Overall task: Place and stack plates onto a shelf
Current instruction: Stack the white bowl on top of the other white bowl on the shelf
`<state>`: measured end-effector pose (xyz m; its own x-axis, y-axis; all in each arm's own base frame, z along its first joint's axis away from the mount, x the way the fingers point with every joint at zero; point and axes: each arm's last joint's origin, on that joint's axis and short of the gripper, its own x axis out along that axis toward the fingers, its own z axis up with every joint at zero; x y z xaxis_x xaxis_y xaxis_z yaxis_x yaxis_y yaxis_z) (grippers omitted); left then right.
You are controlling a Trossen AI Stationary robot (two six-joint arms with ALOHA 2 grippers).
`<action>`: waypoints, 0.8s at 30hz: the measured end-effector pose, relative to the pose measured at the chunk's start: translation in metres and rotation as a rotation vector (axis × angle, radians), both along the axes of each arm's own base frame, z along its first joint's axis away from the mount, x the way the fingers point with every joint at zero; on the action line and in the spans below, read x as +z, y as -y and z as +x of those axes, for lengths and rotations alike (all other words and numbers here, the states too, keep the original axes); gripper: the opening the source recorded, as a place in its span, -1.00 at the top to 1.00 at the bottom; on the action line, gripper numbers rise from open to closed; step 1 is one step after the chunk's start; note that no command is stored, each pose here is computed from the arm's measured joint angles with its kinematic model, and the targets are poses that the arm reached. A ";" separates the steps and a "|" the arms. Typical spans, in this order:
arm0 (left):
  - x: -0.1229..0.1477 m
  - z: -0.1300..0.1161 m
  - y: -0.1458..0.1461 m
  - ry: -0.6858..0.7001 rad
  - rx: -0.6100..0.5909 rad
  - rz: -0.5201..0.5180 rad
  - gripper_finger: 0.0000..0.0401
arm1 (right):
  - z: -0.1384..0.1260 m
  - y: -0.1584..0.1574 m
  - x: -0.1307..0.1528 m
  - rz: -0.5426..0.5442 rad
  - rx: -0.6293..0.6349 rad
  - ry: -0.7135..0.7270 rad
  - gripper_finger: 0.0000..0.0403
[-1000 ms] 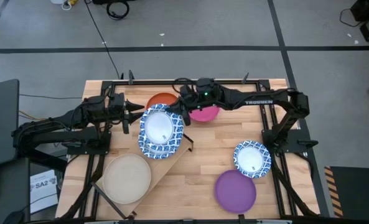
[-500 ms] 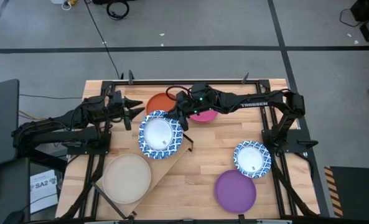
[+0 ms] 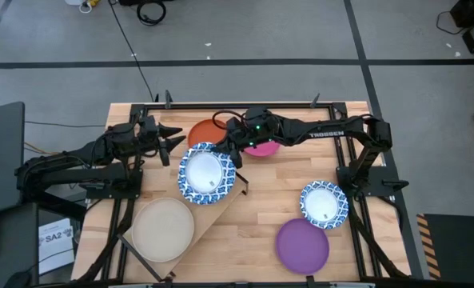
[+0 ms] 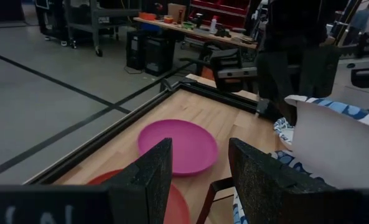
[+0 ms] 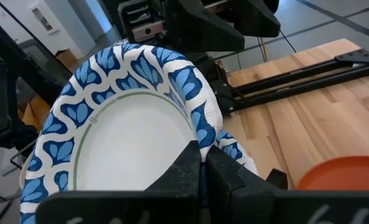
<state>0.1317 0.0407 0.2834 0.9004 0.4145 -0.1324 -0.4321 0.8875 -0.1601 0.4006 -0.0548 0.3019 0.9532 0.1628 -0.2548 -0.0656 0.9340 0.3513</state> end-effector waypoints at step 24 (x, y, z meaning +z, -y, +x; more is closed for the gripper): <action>0.000 -0.003 -0.006 -0.042 0.217 0.085 0.18 | 0.000 0.000 0.000 0.000 0.000 0.000 0.91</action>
